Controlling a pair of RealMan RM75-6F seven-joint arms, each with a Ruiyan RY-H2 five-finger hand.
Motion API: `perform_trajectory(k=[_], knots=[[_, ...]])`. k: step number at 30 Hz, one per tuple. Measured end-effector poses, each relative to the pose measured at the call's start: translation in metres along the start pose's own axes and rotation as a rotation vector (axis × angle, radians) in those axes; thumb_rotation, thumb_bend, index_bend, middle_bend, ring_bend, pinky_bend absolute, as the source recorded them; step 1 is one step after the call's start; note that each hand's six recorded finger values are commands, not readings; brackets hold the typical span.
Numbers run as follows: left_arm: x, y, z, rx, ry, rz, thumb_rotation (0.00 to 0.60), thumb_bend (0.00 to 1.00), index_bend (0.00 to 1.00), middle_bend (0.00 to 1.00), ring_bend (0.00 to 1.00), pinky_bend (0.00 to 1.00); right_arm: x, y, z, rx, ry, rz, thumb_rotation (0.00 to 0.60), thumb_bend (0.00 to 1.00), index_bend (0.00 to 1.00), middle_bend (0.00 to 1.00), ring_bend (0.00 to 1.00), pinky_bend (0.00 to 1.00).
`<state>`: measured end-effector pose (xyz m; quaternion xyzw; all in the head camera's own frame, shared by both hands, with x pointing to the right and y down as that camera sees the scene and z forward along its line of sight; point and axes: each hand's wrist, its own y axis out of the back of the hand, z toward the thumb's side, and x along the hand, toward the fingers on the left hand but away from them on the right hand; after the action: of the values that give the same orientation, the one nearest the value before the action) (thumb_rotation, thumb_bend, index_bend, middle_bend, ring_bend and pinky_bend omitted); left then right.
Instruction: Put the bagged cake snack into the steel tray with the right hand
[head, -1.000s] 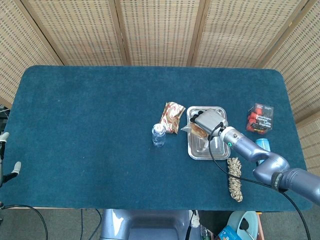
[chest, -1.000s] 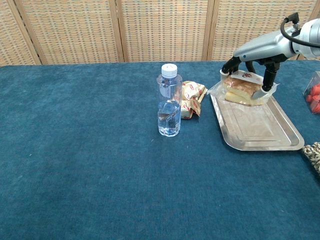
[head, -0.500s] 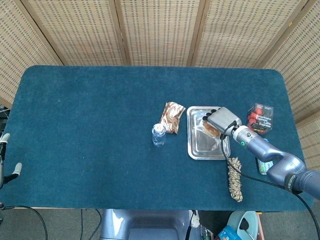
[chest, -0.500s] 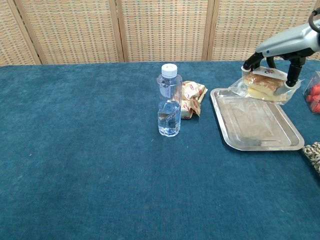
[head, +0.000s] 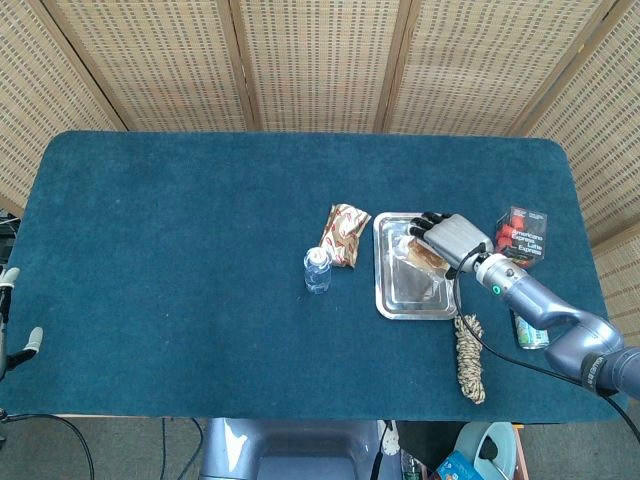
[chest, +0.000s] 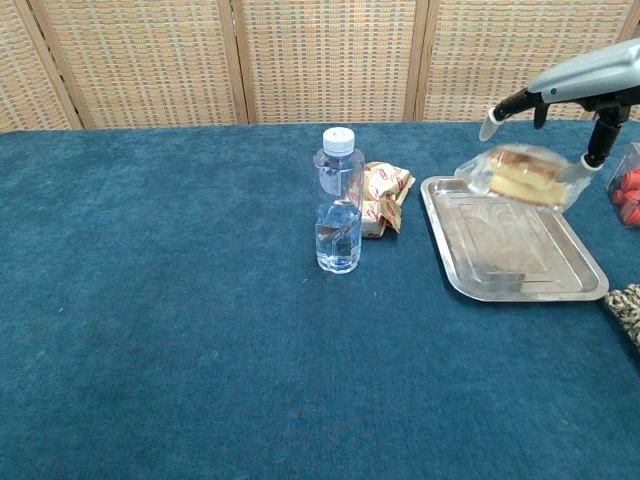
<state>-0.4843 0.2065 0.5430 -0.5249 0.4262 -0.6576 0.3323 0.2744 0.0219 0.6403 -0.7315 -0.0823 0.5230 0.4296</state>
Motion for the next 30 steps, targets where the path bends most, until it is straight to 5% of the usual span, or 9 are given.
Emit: perform_trajectory(k=[17, 25, 30], knots=[[0.004, 0.003, -0.003, 0.001, -0.011, 0.0, 0.585, 0.37, 0.0, 0.0, 0.0, 0.0, 0.019, 0.01, -0.011, 0.007, -0.025, -0.029, 0.6, 0.23, 0.06, 0.0, 0.0, 0.0], [0.008, 0.012, 0.005, 0.019, -0.056, 0.024, 0.583, 0.37, 0.0, 0.0, 0.0, 0.0, 0.054, 0.026, -0.032, 0.028, -0.11, -0.149, 0.6, 0.23, 0.06, 0.0, 0.0, 0.0], [0.013, 0.02, 0.018, 0.031, -0.116, 0.041, 0.584, 0.37, 0.0, 0.0, 0.0, 0.0, 0.107, 0.028, -0.045, 0.018, -0.218, -0.29, 0.6, 0.23, 0.06, 0.0, 0.0, 0.0]])
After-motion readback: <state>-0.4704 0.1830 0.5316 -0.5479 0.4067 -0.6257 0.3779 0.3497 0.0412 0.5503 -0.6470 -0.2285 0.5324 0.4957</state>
